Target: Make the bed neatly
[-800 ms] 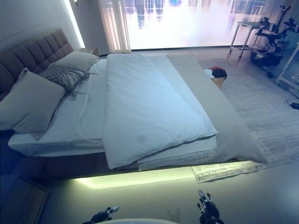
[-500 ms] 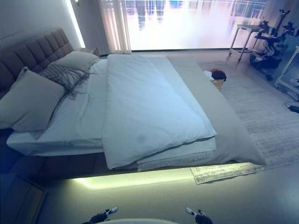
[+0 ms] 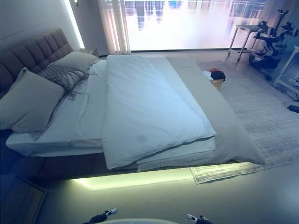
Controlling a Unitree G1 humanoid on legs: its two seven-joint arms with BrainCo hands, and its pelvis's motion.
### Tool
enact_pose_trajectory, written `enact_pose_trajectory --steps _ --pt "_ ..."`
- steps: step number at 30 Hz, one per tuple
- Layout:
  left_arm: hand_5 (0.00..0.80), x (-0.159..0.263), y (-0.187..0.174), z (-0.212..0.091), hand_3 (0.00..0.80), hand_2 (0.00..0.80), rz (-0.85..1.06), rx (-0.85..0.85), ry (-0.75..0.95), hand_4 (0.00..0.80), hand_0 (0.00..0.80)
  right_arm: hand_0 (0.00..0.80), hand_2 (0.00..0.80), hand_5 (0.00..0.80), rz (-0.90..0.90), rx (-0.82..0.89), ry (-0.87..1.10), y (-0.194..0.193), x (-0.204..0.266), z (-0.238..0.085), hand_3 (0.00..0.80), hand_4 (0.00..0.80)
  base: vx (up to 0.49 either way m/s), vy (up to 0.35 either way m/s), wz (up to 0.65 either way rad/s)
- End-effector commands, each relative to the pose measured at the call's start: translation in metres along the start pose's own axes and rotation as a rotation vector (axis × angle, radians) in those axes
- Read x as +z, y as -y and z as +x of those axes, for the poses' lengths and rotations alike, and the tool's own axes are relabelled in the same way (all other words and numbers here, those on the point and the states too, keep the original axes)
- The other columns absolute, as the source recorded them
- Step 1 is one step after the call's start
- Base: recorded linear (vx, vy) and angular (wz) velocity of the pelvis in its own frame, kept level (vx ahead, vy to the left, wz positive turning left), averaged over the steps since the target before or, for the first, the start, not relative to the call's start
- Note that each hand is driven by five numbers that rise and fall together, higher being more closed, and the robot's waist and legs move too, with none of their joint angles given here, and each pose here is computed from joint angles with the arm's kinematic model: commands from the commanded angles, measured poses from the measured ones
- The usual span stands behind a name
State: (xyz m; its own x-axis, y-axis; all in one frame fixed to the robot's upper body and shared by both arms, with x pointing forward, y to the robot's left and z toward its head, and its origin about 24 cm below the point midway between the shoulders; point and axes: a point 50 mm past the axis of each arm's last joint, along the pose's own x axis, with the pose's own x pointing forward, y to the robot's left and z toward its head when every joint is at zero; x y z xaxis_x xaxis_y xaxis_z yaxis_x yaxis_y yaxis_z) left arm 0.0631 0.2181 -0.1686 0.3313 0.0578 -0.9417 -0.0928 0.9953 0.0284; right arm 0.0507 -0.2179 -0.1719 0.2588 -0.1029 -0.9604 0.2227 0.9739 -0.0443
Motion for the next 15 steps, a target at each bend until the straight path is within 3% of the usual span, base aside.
enact_pose_trajectory --steps 1,15 --pt "0.000 0.015 0.005 0.005 0.000 0.000 -0.008 0.020 0.006 0.000 0.000 0.000 0.000 0.000 -0.015 0.005 0.042 -0.003 0.024 0.003 0.000 0.000 0.000 0.000 0.00" --pt "0.000 0.008 -0.019 0.000 0.000 0.000 -0.106 0.112 -0.013 0.000 0.000 0.000 0.000 0.000 -0.103 -0.171 0.095 0.019 0.044 0.002 0.000 0.000 0.024 -0.046 0.00"
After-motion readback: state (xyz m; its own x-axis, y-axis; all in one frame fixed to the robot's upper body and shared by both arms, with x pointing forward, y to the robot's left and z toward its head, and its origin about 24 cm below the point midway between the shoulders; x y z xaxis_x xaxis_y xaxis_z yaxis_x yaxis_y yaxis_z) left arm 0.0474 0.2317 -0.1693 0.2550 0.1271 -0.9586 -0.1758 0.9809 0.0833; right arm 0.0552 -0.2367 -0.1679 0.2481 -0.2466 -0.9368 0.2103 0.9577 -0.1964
